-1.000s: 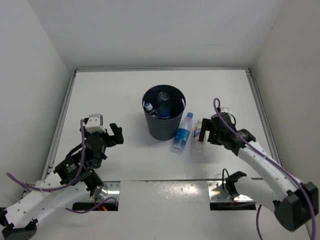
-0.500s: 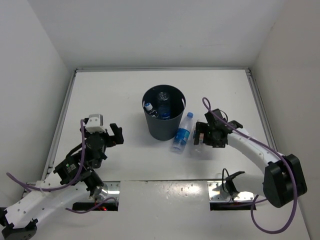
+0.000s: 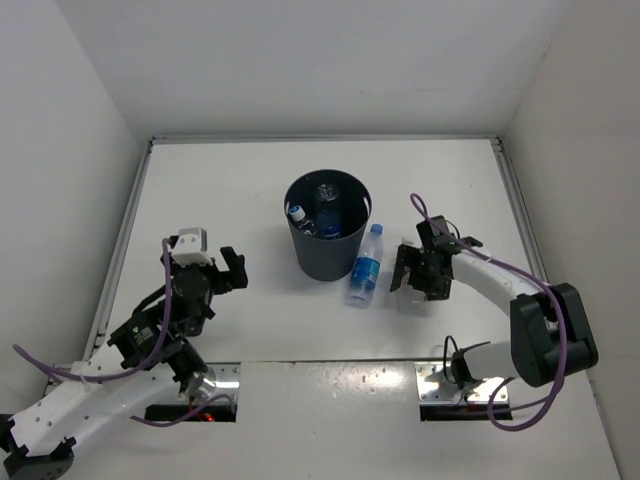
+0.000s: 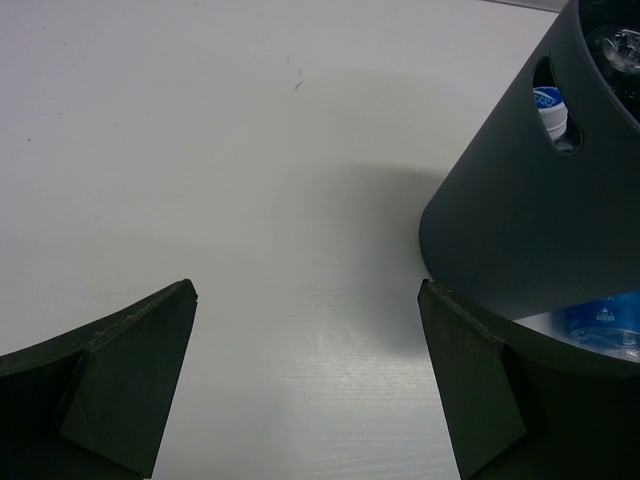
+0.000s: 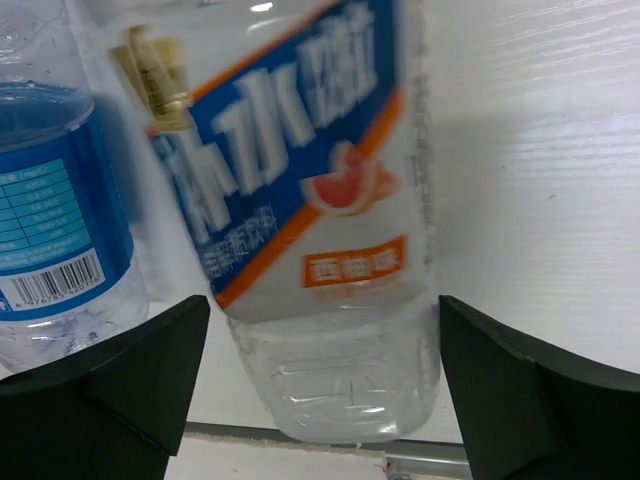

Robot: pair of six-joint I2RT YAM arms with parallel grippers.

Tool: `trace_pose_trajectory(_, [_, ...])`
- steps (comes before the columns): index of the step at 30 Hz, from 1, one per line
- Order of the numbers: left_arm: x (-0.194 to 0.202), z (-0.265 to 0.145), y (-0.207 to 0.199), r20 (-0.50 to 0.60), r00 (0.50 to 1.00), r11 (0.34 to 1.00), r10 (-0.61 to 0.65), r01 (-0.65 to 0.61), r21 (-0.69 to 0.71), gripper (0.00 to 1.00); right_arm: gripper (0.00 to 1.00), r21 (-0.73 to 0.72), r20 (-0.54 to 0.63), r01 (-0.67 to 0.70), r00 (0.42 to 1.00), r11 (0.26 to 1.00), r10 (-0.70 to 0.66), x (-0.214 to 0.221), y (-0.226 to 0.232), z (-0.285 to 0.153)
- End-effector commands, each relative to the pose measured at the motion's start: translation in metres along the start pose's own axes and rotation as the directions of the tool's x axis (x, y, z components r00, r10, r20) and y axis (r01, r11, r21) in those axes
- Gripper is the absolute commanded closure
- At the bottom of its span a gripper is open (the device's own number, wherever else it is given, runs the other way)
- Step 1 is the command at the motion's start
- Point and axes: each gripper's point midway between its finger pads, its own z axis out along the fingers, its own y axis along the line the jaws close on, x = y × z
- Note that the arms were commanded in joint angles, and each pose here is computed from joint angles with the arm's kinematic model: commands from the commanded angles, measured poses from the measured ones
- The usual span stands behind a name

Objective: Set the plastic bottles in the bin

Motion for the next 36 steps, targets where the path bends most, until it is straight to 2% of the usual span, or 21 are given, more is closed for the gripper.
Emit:
trace_pose_trajectory(1, [-0.014,-0.003,-0.005,0.029,0.999,0.999,-0.026,0.025,0.020,0.00,0.08,-0.048,0.023,-0.019,1.000,0.999,0.020,-0.007,0.008,-0.003])
trace_pose_trajectory(6, [-0.015,-0.003,-0.006,0.034,0.999,0.999,-0.032,0.031,0.023,0.00,0.20,-0.068,0.049,-0.069,0.996,0.995,0.073,-0.014,0.002,-0.015])
trace_pose_trajectory(11, [-0.014,-0.002,-0.006,0.029,0.999,1.000,-0.017,0.016,0.020,0.00,0.37,-0.119,0.087,-0.113,0.989,0.987,0.124,-0.031,0.001,-0.035])
trace_pose_trajectory(18, [-0.015,-0.004,-0.002,0.042,0.999,1.000,-0.026,0.026,0.015,0.00,0.40,-0.102,0.101,-0.123,0.986,0.987,0.134,-0.036,0.001,-0.044])
trace_pose_trajectory(23, [-0.015,-0.004,-0.002,0.042,0.999,1.000,-0.026,0.026,0.015,0.00,0.24,-0.101,0.073,-0.148,0.985,0.984,0.156,-0.026,-0.002,-0.027])
trace_pose_trajectory(29, [-0.016,-0.005,-0.002,0.048,0.998,0.999,-0.033,0.032,0.018,0.00,0.22,-0.053,-0.006,-0.174,0.985,0.983,0.174,-0.015,-0.009,-0.004])
trace_pose_trajectory(32, [-0.016,-0.005,-0.003,0.044,0.998,0.999,-0.033,0.031,0.026,0.00,0.32,-0.046,-0.024,-0.167,0.986,0.985,0.166,-0.010,-0.010,0.004])
trace_pose_trajectory(33, [-0.016,-0.005,-0.003,0.044,0.998,0.999,-0.033,0.031,0.026,0.00,0.39,-0.041,-0.031,-0.168,0.985,0.985,0.167,-0.007,-0.011,0.005])
trace_pose_trajectory(35, [-0.017,-0.006,-0.003,0.051,0.998,0.999,-0.030,0.028,0.029,0.00,0.40,-0.039,-0.029,-0.177,0.984,0.983,0.176,-0.006,-0.013,0.000])
trace_pose_trajectory(36, [-0.017,-0.006,-0.003,0.051,0.998,0.999,-0.030,0.028,0.029,0.00,0.45,-0.043,0.006,-0.186,0.982,0.982,0.187,-0.019,-0.013,-0.007])
